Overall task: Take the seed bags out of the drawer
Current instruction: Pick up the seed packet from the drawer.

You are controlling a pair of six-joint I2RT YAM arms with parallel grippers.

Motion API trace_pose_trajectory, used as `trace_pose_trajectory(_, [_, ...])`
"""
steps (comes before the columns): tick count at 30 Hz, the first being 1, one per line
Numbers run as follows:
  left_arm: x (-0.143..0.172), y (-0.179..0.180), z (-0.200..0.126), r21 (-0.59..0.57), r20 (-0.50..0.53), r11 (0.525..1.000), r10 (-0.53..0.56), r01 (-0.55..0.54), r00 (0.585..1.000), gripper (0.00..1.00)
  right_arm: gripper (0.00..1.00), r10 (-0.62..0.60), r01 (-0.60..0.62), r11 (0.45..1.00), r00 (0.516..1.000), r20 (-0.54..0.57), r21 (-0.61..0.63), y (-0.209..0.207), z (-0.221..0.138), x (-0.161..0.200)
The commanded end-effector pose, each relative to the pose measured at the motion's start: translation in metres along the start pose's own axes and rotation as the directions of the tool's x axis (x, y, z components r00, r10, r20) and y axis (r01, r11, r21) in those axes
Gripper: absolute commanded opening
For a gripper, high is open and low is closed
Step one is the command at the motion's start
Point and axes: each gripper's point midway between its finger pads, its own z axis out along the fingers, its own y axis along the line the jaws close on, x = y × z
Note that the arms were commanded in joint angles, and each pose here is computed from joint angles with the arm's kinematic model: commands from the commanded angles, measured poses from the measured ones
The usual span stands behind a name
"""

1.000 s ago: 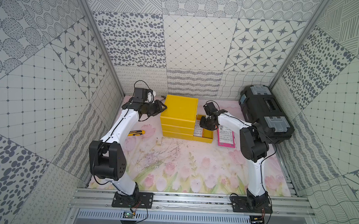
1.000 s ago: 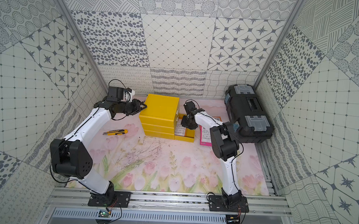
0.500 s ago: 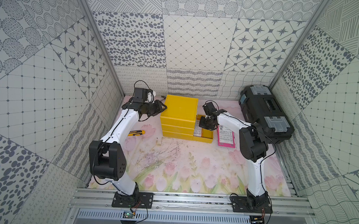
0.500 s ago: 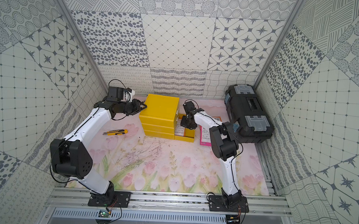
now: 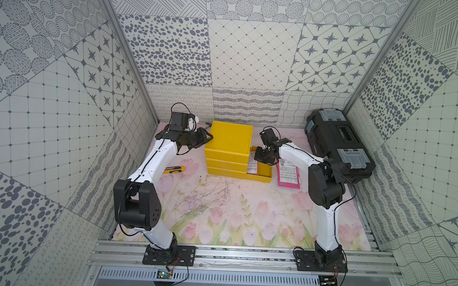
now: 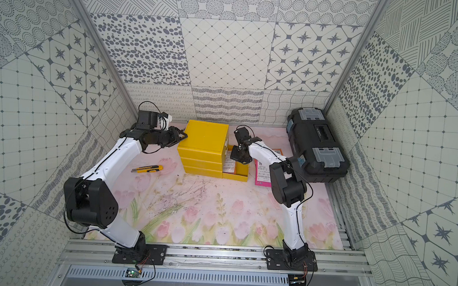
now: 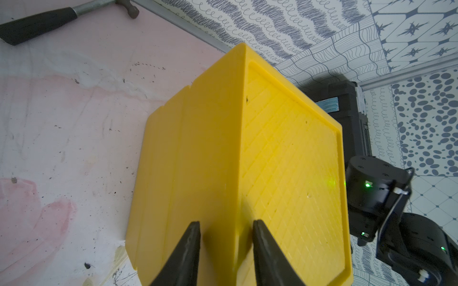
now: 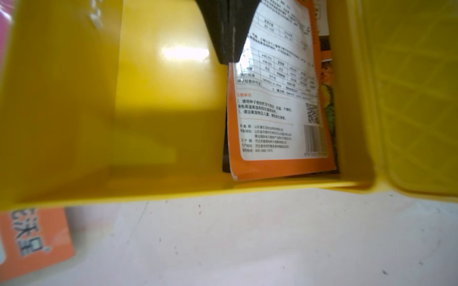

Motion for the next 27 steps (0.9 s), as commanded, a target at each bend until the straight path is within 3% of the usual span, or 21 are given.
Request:
trace_pose_trajectory(1, [0.02, 0.023, 0.001, -0.084, -0.07, 0.995, -0.058, 0.052, 0.996, 0.38, 0.0, -0.04, 0.045, 0.997, 0.996, 0.08, -0.056, 0.02, -0.04, -0.019])
trace_pose_trajectory(13, [0.02, 0.022, 0.001, -0.082, -0.069, 0.995, -0.058, 0.053, 0.996, 0.38, 0.0, -0.106, 0.107, 0.994, 0.99, 0.094, -0.009, 0.007, -0.076, -0.032])
trace_pose_trajectory(27, [0.02, 0.024, 0.002, -0.085, -0.069, 0.995, -0.061, 0.055, 0.996, 0.38, 0.0, -0.046, 0.042, 0.999, 0.99, 0.135, 0.029, -0.058, -0.119, -0.043])
